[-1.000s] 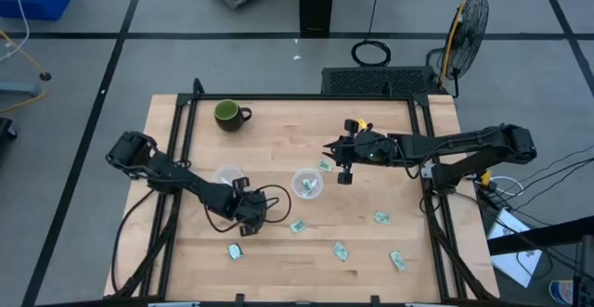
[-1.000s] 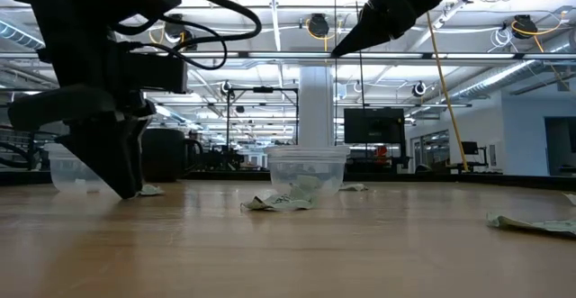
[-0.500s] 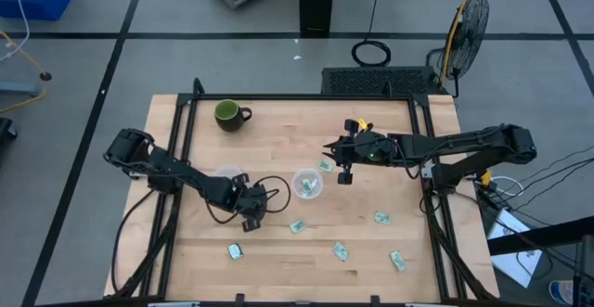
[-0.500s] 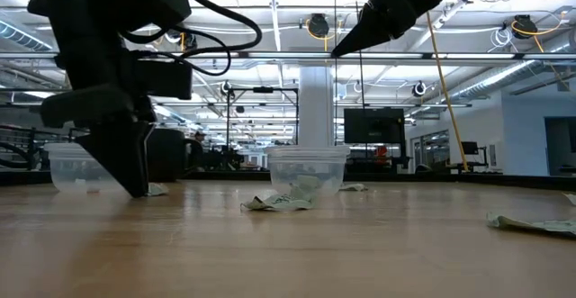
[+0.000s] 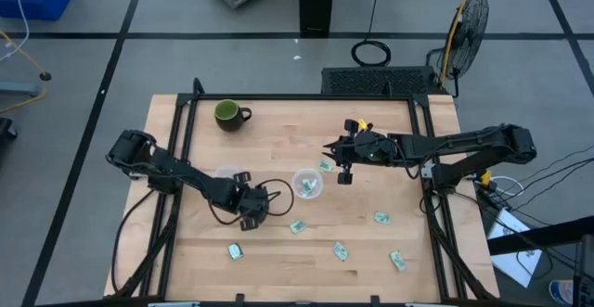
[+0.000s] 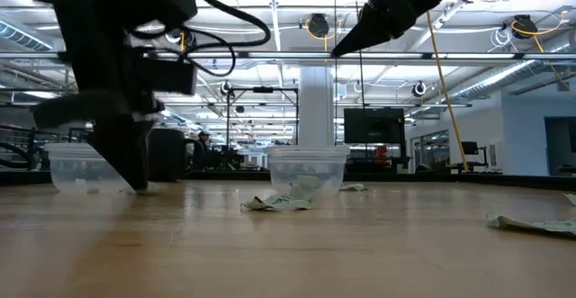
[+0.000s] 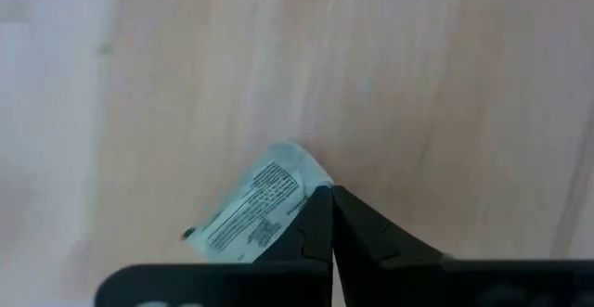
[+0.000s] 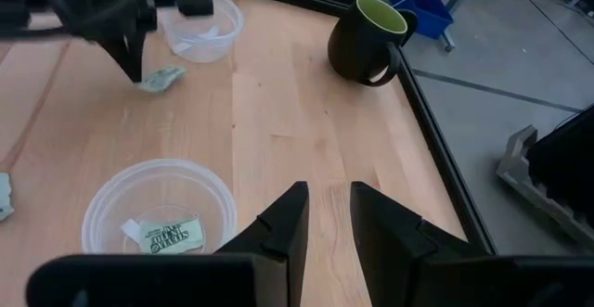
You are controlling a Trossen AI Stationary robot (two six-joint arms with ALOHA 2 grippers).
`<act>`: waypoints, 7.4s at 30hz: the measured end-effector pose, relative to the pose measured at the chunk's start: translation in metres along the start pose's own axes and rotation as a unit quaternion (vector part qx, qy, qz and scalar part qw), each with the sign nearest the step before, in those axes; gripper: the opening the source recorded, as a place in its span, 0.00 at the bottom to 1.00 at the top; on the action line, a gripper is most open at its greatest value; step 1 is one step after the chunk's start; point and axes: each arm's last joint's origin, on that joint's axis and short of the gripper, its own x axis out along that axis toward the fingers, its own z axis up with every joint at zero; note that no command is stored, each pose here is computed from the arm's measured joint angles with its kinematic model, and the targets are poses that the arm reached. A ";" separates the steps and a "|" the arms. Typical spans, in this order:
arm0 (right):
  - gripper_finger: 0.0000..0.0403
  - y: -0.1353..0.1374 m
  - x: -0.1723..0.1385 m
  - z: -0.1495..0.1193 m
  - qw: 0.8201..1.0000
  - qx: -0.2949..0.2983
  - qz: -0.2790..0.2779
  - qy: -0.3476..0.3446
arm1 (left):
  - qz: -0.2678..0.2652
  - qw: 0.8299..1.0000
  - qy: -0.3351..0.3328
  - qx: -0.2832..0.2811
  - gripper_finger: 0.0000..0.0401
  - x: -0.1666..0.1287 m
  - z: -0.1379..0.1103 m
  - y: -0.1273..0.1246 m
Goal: Pick and place Stevia / Truvia into bins
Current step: Put the white stevia packet into the left transparent container, then put the white stevia packet into the right transparent container, then put the green stevia packet into the left transparent container
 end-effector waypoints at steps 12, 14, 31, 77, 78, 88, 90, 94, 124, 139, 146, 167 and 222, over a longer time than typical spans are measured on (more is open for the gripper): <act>0.19 0.000 0.000 -0.001 1.000 -0.001 0.001 0.003 | 0.094 0.994 0.053 -0.009 0.01 -0.097 0.007 0.028; 0.19 0.000 0.000 -0.001 1.000 -0.001 0.001 0.004 | 0.112 0.989 0.082 -0.042 0.01 -0.106 -0.001 0.036; 0.19 0.000 0.000 -0.001 1.000 -0.002 0.002 0.007 | 0.060 0.986 0.054 -0.144 0.01 -0.038 -0.053 0.047; 0.41 -0.007 0.061 -0.064 0.974 0.006 0.075 0.215 | 0.040 0.987 0.017 -0.151 0.28 -0.079 -0.004 0.070; 0.41 -0.007 0.064 -0.066 0.972 0.009 0.103 0.212 | 0.044 0.987 0.011 -0.152 0.28 -0.083 -0.001 0.071; 0.41 -0.016 0.094 -0.079 0.975 0.010 0.128 0.181 | 0.072 0.984 -0.036 -0.156 0.28 -0.094 0.010 0.073; 0.41 -0.018 0.100 -0.086 0.973 0.006 0.122 0.194 | 0.074 0.984 -0.038 -0.156 0.28 -0.094 0.010 0.073; 0.41 -0.022 0.109 -0.100 0.967 0.008 0.127 0.220 | 0.071 0.984 -0.046 -0.154 0.28 -0.094 0.012 0.072; 0.28 -0.026 0.124 -0.102 0.971 0.051 0.158 0.169 | 0.089 0.985 -0.059 -0.137 0.28 -0.094 0.014 0.073; 0.01 -0.029 0.124 -0.104 0.970 0.082 0.145 0.178 | 0.089 0.985 -0.059 -0.137 0.28 -0.094 0.014 0.073; 0.00 -0.033 0.119 -0.098 0.974 0.088 0.104 0.180 | 0.089 0.985 -0.059 -0.137 0.28 -0.094 0.013 0.073; 0.00 0.027 0.060 -0.025 0.979 0.057 0.193 0.036 | 0.103 0.982 -0.093 -0.126 0.28 -0.095 0.019 0.073; 0.20 0.016 0.077 -0.012 0.971 0.094 0.219 0.003 | -0.165 0.982 -0.076 -0.058 0.28 -0.094 0.020 0.030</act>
